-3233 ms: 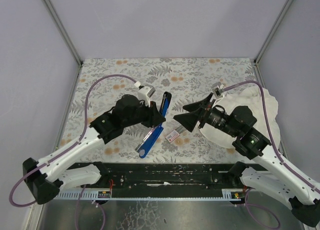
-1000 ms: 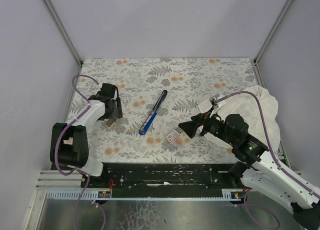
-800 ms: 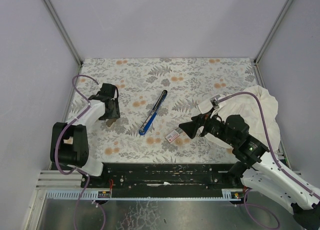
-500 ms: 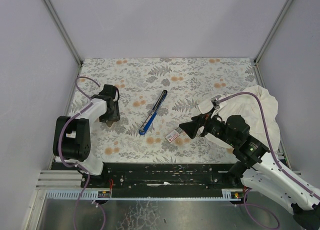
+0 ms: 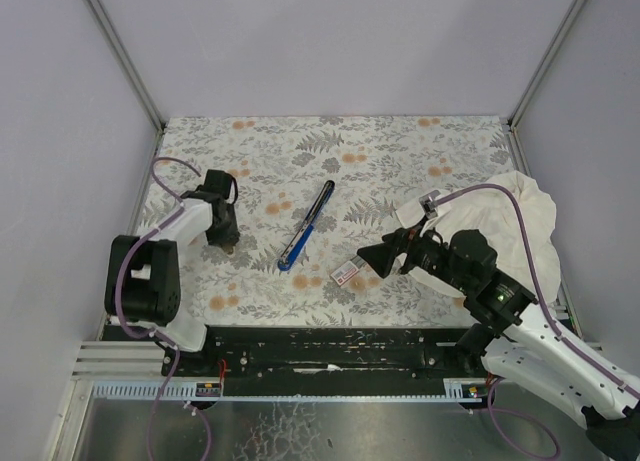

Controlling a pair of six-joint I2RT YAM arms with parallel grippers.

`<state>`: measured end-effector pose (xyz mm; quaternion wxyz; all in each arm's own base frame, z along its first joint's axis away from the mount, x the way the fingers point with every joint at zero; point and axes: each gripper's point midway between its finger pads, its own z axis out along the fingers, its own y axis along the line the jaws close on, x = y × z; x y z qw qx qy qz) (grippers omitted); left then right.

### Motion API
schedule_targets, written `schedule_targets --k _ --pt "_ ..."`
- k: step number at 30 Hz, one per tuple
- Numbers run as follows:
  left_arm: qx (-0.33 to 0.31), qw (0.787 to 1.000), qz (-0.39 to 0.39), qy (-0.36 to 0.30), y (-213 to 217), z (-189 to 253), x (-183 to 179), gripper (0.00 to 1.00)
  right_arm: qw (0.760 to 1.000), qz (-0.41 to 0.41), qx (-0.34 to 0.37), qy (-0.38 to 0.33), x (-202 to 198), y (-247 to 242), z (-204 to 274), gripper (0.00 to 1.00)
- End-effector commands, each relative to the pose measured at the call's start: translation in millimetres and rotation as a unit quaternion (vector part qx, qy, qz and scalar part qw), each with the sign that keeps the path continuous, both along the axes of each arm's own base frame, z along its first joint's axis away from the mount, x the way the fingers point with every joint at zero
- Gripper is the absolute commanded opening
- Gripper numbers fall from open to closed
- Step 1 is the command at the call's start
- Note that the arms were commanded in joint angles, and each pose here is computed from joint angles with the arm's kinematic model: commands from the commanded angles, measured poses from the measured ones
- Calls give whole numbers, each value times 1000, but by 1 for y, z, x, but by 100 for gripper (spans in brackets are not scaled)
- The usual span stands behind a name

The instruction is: Load the staples into the stapler

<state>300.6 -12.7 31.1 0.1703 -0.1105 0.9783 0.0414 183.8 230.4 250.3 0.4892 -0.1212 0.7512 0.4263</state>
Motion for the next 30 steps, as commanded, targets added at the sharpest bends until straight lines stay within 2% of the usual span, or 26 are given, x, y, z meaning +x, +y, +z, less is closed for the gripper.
schedule_targets --k 1,5,9,13,16,21,27,30 --pt "-153 986 -4 -67 -51 43 2 0 1000 10 -12 -4 4 7 -3 99" --pt "-303 947 -22 -108 -107 93 -9 0 997 42 -51 31 6 21 -28 100" --pt "-391 912 -33 -117 -149 123 -31 0 990 86 -64 91 6 46 -49 94" --pt "-466 876 -40 -116 -185 140 -51 0 988 107 -58 99 3 68 -53 92" --pt "-498 859 -47 -106 -208 148 -65 0 986 114 -73 96 1 80 -56 91" --pt "-525 843 -59 -104 -236 163 -76 0 985 119 -96 84 -2 100 -59 85" --pt "-536 836 -66 -101 -251 168 -84 0 984 125 -104 71 -5 121 -57 80" --pt "-538 834 -68 -100 -252 170 -86 0 985 115 -114 68 -3 124 -60 74"
